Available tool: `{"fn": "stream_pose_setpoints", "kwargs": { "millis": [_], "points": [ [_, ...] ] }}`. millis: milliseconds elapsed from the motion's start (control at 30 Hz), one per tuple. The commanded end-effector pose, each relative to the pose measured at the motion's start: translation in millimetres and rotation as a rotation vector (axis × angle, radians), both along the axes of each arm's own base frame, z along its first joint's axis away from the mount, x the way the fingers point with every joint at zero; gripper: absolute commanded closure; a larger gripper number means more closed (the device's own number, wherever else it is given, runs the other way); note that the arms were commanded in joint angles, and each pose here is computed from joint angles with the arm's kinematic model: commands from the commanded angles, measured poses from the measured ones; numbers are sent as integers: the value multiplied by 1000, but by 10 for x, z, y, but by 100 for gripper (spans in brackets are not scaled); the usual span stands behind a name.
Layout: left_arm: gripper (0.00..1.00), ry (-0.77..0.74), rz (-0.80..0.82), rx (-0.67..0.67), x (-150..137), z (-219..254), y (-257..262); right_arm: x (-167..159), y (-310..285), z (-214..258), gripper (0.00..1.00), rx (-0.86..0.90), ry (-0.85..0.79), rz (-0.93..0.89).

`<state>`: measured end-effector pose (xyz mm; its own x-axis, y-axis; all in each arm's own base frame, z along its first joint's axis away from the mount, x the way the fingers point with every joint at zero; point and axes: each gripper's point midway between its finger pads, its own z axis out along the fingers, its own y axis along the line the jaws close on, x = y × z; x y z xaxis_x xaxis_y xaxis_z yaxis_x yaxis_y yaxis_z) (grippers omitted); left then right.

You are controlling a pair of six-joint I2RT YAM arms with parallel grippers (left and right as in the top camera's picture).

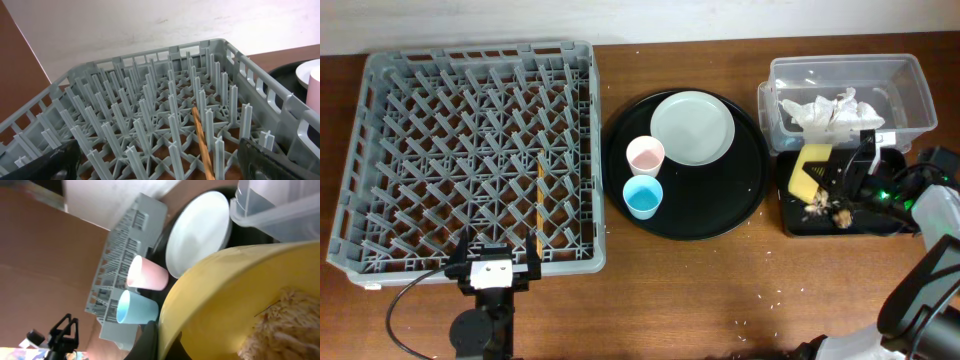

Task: Sort waste into correct bins and load items into the dishwasher rack
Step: 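Lift the yellow bowl over the black tray and tip out scraps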

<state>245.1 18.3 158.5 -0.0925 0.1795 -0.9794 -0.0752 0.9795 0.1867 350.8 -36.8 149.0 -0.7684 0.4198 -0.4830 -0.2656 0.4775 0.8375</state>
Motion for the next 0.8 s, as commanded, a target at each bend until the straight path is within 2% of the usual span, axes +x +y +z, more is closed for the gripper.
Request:
{"fn": "stream_pose_setpoints", "kwargs": {
  "millis": [0,100,267,533,667,767],
  "points": [
    [1,1,-5,15,1,-16,-2,4,45,213,96,116,-112,32],
    [1,1,-5,15,1,-16,-2,9,52,338,96,165,-165,47],
    [1,1,-5,15,1,-16,-2,9,48,356,96,189,-149,44],
    [1,1,-5,15,1,-16,-2,-9,-177,358,96,273,-37,-39],
    [1,1,-5,15,1,-16,-2,-52,-405,359,96,386,94,-128],
    [1,1,-5,15,1,-16,-2,-76,-505,359,96,401,105,-160]
  ]
}}
